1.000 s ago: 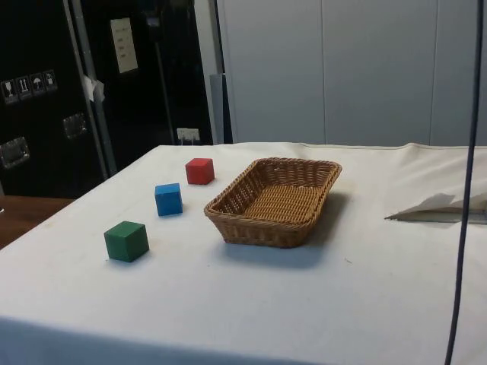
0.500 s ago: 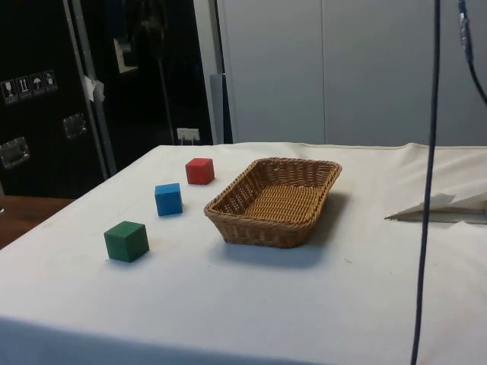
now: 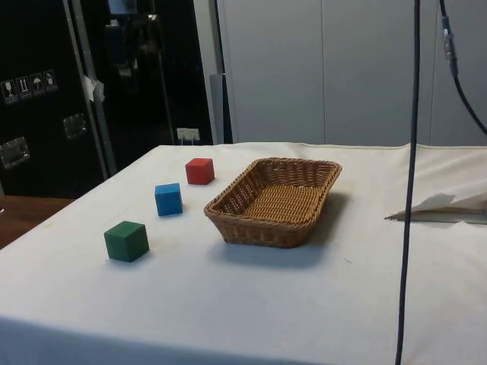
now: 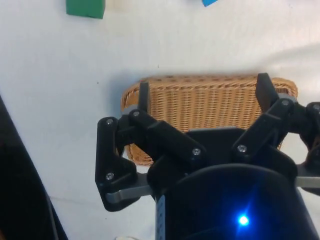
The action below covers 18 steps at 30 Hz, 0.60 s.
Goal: Pick up exactly two blocks and place them into the basket.
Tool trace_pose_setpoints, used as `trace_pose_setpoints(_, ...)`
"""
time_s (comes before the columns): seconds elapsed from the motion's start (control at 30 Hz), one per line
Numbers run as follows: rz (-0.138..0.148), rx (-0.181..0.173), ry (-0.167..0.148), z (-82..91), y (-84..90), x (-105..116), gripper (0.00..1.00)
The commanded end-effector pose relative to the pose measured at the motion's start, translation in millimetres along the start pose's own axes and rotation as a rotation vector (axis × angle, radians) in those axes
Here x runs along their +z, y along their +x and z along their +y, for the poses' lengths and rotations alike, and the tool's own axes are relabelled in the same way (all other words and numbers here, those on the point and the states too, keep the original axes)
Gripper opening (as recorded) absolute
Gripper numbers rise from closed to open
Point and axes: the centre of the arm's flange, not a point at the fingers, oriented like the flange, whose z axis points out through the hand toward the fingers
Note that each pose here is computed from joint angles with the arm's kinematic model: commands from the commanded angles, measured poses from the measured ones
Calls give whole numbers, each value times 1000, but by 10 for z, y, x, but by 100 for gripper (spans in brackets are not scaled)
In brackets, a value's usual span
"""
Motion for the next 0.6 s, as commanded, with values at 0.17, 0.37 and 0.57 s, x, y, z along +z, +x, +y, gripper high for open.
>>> trace_pose_setpoints(0.17,13,-8,12,149,27,171,100)
trace_pose_setpoints(0.37,12,-16,4,320,13,341,100)
trace_pose_setpoints(0.57,35,-31,9,511,6,561,100)
